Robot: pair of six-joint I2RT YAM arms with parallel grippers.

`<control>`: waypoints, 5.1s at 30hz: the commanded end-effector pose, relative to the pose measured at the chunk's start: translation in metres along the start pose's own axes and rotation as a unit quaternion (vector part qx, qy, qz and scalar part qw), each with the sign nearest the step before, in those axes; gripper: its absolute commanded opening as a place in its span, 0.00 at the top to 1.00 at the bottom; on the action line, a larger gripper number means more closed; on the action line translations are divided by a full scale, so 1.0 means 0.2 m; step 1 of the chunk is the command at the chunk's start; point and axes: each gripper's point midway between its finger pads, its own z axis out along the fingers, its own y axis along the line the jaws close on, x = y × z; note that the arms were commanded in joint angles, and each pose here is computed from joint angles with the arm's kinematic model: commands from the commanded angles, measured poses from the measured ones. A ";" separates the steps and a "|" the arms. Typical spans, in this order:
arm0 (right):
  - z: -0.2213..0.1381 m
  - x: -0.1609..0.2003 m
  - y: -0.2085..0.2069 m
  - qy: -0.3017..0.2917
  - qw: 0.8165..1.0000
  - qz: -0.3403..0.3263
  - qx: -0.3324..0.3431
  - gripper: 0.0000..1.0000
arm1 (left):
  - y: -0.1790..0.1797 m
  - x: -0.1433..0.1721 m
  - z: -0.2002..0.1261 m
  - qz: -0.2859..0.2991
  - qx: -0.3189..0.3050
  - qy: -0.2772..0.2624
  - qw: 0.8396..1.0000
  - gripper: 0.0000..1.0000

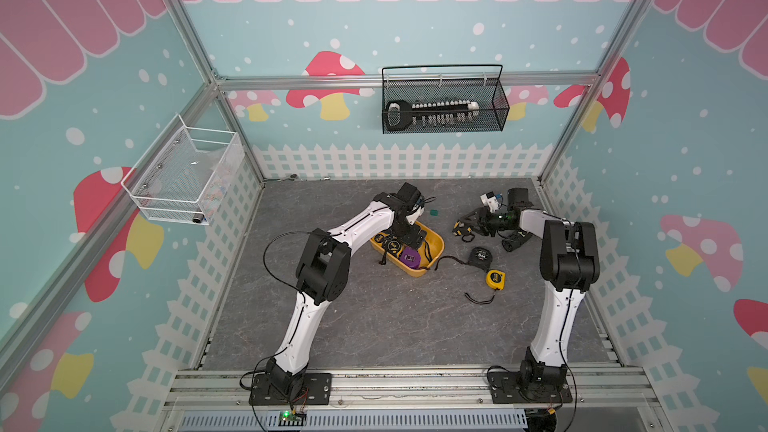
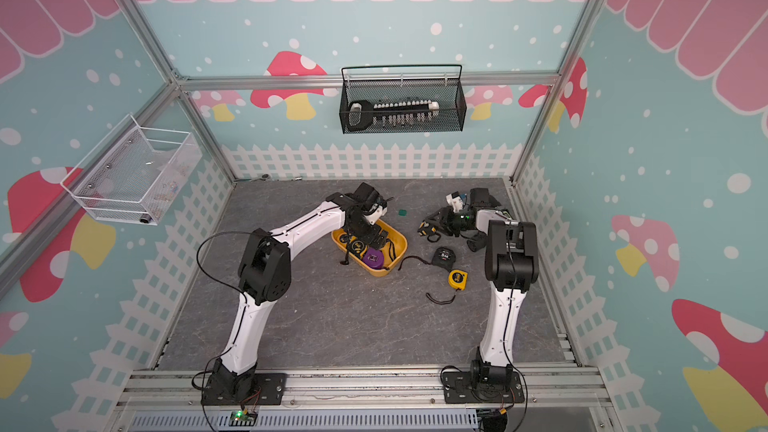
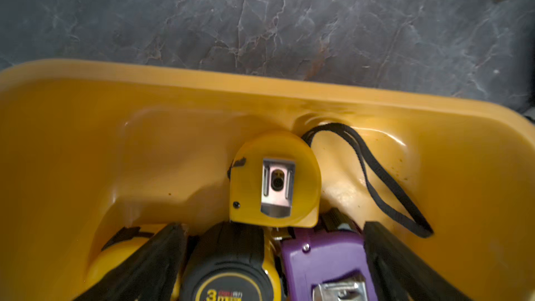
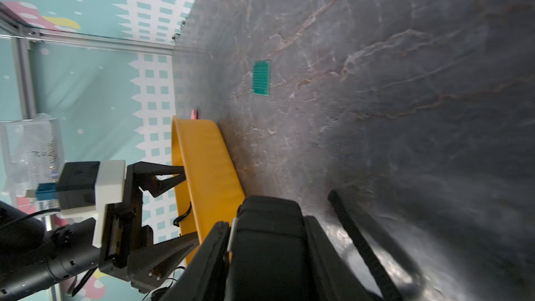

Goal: Take the tape measure out of the storage box
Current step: Place the tape measure at the center of the board, then pick up the tape measure from the storage box, then place the tape measure at the center of the board.

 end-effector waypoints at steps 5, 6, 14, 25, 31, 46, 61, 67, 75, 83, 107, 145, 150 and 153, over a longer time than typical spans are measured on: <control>-0.02 0.04 -0.10 0.020 0.997 -0.003 0.070 0.34 | -0.02 -0.14 -0.01 0.031 -0.021 -0.027 0.999 0.01; -0.04 0.04 -0.09 0.018 0.997 -0.011 0.080 0.27 | -0.02 -0.14 0.00 0.035 -0.019 -0.025 0.999 0.01; -0.38 -0.08 0.10 -0.029 0.985 -0.075 0.151 0.02 | -0.03 -0.06 0.09 0.047 -0.023 0.017 0.998 0.01; -0.60 0.01 0.35 -0.059 0.977 -0.131 0.155 0.01 | -0.01 0.05 0.20 0.047 -0.026 0.060 0.997 0.08; -0.66 0.18 0.43 -0.062 0.979 -0.137 0.141 0.01 | -0.01 0.07 0.24 0.038 -0.024 0.072 0.996 0.19; -0.47 0.55 0.52 0.000 0.995 -0.100 -0.013 0.05 | -0.13 -0.19 -0.28 0.004 0.091 -0.046 0.995 0.65; -0.19 0.51 0.87 0.072 0.982 -0.079 -0.154 0.06 | -0.41 -0.11 -0.75 0.103 0.180 -0.104 0.973 0.65; -0.14 0.55 0.93 0.089 0.978 -0.076 -0.175 0.11 | -0.46 -0.11 -0.76 0.125 0.174 -0.108 0.971 0.65; -0.07 0.65 0.98 0.115 0.972 -0.073 -0.193 0.22 | -0.50 -0.12 -0.78 0.135 0.180 -0.114 0.968 0.63; 0.01 0.73 1.03 0.144 0.965 -0.075 -0.206 0.41 | -0.54 -0.13 -0.80 0.148 0.172 -0.117 0.967 0.59; -0.50 0.39 0.44 -0.008 0.998 -0.049 -0.041 0.74 | -0.19 -0.03 -0.71 0.071 0.027 -0.122 0.990 0.01; -0.18 -0.34 -0.29 -0.041 0.993 0.002 0.106 0.62 | 0.03 0.08 -0.19 0.017 -0.087 0.019 0.996 0.01; -0.13 -0.31 -0.37 -0.023 0.993 0.020 0.118 0.53 | 0.11 0.14 -0.15 0.012 -0.101 0.049 0.994 0.01; -0.14 -0.28 -0.37 -0.015 0.991 0.014 0.134 0.32 | 0.12 0.21 -0.10 0.020 -0.103 0.082 0.991 0.01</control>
